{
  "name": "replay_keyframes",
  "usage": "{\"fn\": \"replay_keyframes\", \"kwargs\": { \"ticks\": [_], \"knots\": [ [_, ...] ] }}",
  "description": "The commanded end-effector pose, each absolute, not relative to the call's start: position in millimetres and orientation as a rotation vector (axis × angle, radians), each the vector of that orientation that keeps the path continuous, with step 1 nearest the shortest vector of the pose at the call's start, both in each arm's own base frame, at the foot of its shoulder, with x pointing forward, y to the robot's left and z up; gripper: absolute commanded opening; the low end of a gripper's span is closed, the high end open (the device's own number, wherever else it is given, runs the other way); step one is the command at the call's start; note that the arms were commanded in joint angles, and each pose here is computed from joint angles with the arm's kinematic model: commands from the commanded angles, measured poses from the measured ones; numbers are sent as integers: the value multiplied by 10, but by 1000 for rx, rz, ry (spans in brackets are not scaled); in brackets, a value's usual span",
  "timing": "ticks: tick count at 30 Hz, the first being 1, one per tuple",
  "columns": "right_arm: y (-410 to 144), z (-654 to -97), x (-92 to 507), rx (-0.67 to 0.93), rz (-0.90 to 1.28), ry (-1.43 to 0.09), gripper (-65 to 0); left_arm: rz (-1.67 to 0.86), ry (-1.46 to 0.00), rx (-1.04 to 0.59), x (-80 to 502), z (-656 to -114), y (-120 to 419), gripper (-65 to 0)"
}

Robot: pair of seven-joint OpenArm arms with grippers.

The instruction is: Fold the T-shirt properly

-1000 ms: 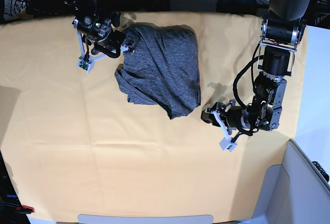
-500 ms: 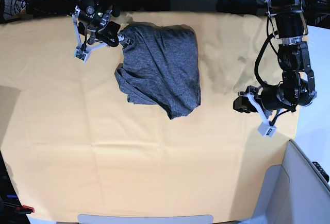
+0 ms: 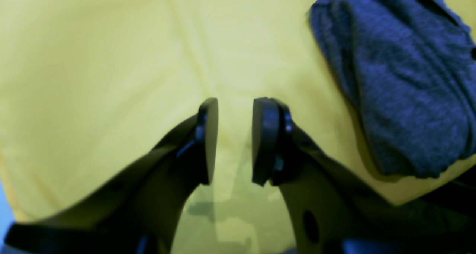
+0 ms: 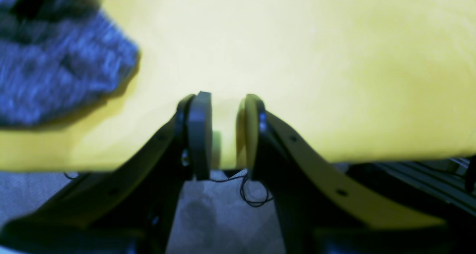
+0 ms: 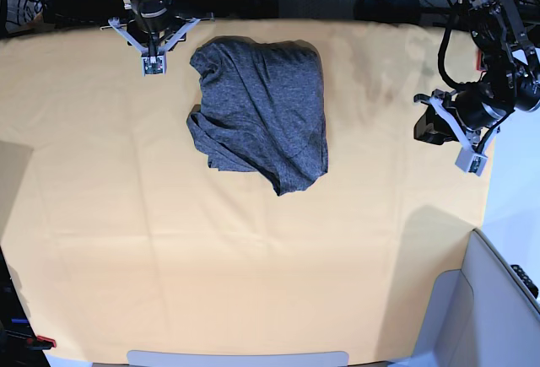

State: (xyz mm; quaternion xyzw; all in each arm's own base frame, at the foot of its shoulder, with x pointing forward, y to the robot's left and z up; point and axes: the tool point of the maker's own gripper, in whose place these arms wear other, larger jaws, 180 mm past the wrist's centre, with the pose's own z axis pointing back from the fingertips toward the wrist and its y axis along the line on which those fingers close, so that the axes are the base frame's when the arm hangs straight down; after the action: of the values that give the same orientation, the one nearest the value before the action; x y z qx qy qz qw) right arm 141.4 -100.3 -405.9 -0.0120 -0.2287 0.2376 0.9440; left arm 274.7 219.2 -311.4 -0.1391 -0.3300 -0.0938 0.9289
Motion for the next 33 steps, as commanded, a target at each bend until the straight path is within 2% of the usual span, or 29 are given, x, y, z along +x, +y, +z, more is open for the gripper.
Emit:
{"fn": "replay_keyframes", "kwargs": {
  "ticks": [1, 7, 13, 19, 30, 33],
  "knots": [
    [-1085, -4132, 1222, -30, 479, -384, -503, -211, -715, -275, 2774, -2994, 2199, -496],
    [-1219, -4179, 998, -49, 457, -365, -497, -197, -682, -269, 2597, -3088, 2225, -496],
    [-1500, -4170, 761, -208, 533, -363, -497, -182, -653, -264, 2470, -3160, 2260, -502],
    [-1545, -4135, 625, -306, 573, -357, -497, -175, -644, -224, 2281, -3134, 2344, -510],
    [-1596, -4139, 632, -348, 590, -353, -497, -57, -517, -178, 1517, -3433, 2632, -511],
    [-1790, -4170, 639, -395, 572, -328, -497, 15, -502, -180, 1259, -3511, 2655, -511]
  ]
}}
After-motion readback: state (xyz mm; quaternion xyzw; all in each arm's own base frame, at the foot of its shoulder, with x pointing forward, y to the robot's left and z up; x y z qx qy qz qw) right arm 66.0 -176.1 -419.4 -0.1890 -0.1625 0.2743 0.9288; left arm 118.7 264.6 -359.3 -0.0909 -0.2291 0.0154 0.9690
